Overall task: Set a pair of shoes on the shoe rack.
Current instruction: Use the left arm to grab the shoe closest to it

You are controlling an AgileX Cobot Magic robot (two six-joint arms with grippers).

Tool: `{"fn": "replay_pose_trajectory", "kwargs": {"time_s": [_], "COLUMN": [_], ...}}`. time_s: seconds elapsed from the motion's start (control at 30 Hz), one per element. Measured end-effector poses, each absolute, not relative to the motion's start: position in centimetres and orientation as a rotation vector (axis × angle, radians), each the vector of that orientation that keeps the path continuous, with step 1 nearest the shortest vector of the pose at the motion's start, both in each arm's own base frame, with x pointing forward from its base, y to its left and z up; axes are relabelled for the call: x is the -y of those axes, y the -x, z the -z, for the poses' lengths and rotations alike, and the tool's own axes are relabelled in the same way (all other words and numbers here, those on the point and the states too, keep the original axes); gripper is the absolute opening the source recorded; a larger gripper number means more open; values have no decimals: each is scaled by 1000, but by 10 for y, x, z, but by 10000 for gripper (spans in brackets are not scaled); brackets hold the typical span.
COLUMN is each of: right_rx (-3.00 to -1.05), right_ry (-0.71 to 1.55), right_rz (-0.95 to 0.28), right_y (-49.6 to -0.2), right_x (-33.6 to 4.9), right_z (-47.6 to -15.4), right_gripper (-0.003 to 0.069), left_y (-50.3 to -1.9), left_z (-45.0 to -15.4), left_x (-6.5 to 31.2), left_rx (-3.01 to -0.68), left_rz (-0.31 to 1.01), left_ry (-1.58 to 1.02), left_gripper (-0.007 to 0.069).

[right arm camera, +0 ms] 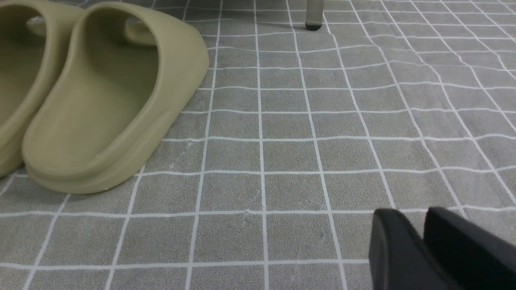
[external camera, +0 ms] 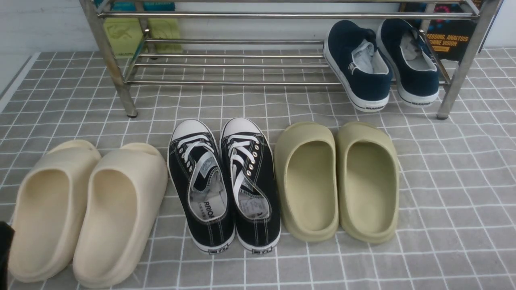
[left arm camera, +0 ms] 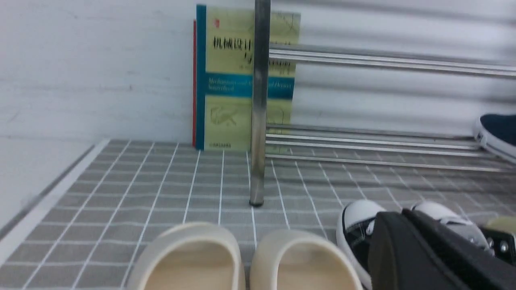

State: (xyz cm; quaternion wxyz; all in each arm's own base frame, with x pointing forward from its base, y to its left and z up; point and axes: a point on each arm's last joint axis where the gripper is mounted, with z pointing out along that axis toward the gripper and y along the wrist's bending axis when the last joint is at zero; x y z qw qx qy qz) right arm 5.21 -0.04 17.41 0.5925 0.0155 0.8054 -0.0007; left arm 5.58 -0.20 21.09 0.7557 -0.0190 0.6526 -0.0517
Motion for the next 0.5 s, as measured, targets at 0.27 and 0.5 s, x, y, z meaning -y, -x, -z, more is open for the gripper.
{"fn": "replay_pose_trajectory", "kwargs": {"time_s": [0.27, 0.5], "right_rx": [-1873, -1873], "right_ry": [-36, -36], "right_rz": [2, 2], "right_y": [-52, -52], "right_x": [0, 0], "right_z": [-174, -174], "right_gripper": [163, 170], "left_y": [-43, -29], "left_z": [-246, -297], "left_x": [-4, -3], "left_rx": [-984, -945], "left_rz": [390, 503], "left_ry": [240, 273], "left_gripper": [21, 21]}}
